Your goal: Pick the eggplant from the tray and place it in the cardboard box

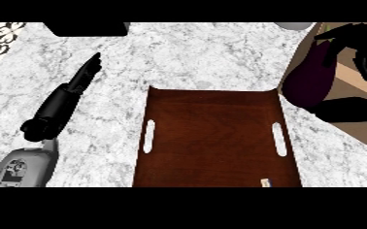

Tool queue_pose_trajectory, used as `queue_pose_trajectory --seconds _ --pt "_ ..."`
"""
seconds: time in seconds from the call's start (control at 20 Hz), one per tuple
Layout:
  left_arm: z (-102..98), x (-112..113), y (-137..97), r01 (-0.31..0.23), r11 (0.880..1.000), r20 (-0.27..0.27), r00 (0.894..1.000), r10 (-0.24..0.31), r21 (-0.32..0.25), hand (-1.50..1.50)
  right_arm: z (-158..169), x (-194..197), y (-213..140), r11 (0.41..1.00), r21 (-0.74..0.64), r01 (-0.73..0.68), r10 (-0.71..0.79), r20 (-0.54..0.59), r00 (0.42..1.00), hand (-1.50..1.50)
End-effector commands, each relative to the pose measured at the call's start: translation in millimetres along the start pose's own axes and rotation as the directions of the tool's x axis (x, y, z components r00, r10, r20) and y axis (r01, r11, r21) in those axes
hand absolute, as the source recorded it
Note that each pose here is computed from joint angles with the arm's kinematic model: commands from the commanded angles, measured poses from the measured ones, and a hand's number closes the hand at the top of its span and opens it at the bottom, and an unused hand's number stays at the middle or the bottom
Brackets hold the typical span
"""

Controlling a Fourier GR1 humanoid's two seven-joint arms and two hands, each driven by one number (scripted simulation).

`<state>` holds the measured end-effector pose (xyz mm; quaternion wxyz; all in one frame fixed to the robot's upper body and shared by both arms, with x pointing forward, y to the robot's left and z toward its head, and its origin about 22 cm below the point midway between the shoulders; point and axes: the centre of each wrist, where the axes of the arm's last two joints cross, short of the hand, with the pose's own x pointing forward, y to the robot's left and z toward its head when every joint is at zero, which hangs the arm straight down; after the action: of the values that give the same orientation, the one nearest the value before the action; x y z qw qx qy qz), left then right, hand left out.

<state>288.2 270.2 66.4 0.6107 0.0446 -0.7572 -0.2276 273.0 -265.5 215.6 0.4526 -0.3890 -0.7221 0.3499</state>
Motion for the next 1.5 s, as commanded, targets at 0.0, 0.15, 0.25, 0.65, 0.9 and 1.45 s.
queue_pose_trajectory --seconds 0.0,0.15,0.25,0.65,0.9,1.45 --pt "-3 6 11 0.002 1.0 -0.013 1.0 -0.002 -0.013 0.0 -8 -44 -23 0.996 -0.072 0.047 -0.054 -0.111 0.992 1.5" --pt "-12 6 -3 0.007 1.0 0.006 1.0 -0.007 -0.012 0.0 -33 -63 -29 0.996 -0.08 0.033 -0.048 -0.188 0.981 1.5" --pt "-7 10 4 -0.015 1.0 0.017 1.0 0.015 -0.011 0.0 -43 -75 -55 0.995 -0.098 -0.026 0.007 -0.186 0.982 1.5" --pt "-8 8 2 0.0 0.999 0.039 0.999 0.002 -0.039 0.0 -47 -149 -50 0.949 0.298 -0.104 0.2 -0.313 0.928 1.5" --pt "-10 1 -13 0.003 0.999 0.018 1.0 -0.003 -0.034 0.0 -42 -190 -44 0.907 0.415 -0.067 0.205 -0.298 0.932 1.5" --pt "-11 -4 -2 0.004 1.0 0.013 1.0 -0.003 -0.029 0.0 -27 -233 -49 0.805 0.592 0.034 0.097 -0.189 0.977 -1.5"
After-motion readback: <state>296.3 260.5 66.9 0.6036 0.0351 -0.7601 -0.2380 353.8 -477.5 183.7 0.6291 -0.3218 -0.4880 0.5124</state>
